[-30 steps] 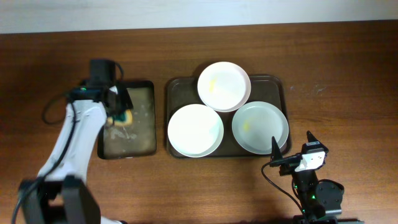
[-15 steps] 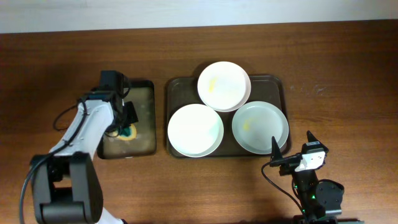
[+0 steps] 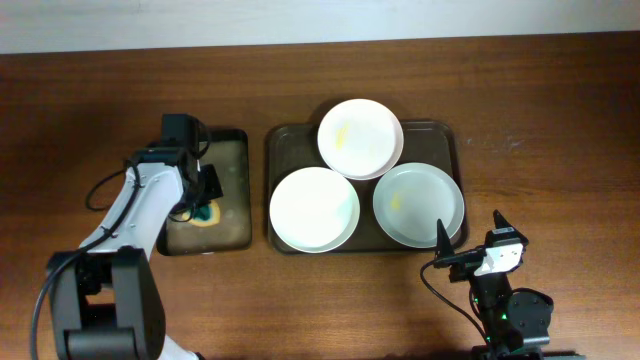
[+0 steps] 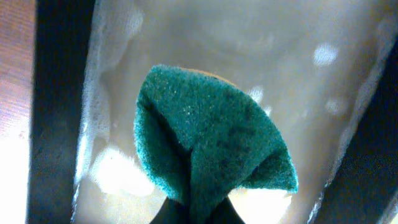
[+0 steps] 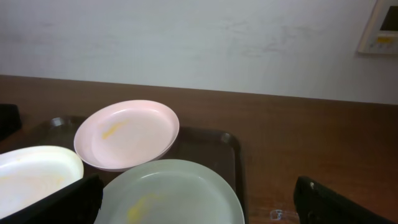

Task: Clean dirty plates on tray and stack at the side
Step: 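Lift the sponge with the left gripper and move it over the white plate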

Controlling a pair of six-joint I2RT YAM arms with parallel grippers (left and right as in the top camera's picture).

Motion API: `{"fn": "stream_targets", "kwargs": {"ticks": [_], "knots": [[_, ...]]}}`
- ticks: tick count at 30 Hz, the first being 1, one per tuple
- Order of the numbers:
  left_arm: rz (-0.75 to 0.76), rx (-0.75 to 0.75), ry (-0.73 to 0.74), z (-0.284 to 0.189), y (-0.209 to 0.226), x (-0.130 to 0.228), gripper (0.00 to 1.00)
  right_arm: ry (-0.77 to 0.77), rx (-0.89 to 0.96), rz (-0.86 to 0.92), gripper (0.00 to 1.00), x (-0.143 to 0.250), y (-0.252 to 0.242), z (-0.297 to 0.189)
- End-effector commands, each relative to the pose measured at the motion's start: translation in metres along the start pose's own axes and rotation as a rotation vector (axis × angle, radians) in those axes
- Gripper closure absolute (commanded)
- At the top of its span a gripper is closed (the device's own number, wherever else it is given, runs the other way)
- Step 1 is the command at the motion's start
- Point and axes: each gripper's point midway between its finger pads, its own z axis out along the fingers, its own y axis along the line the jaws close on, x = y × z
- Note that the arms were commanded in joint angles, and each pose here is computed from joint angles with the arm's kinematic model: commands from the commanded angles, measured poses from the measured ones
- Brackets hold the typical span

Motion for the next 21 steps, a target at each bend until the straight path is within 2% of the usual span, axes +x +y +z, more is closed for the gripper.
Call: {"fn": "stream_targets", "kwargs": {"ticks": [1, 4, 6, 9, 14, 21], "knots": [[-0.001, 0.103, -0.247, -0.105, -0.015, -0.062, 1.0, 0.004, 0.002, 0.004, 0.02, 0.003, 0.0, 0.0], [0.029, 0.299, -0.342, -0.182, -0.043, -0.071, 1.0, 0.004, 0.002, 0.004, 0.02, 0.003, 0.0, 0.0], [0.085, 0.459, -0.387, -0.225, -0.071, -0.063, 1.0, 0.004, 0.002, 0.004, 0.02, 0.003, 0.0, 0.0], [0.157, 0.529, -0.38, -0.242, -0.095, -0.042, 1.0, 0.004, 0.002, 0.004, 0.02, 0.003, 0.0, 0.0], [0.26, 0.525, -0.23, -0.205, -0.133, 0.0, 1.0, 0.004, 0.002, 0.004, 0.02, 0.003, 0.0, 0.0], [0.304, 0.421, -0.015, -0.087, -0.183, 0.06, 1.0, 0.004, 0.002, 0.004, 0.02, 0.003, 0.0, 0.0]]}}
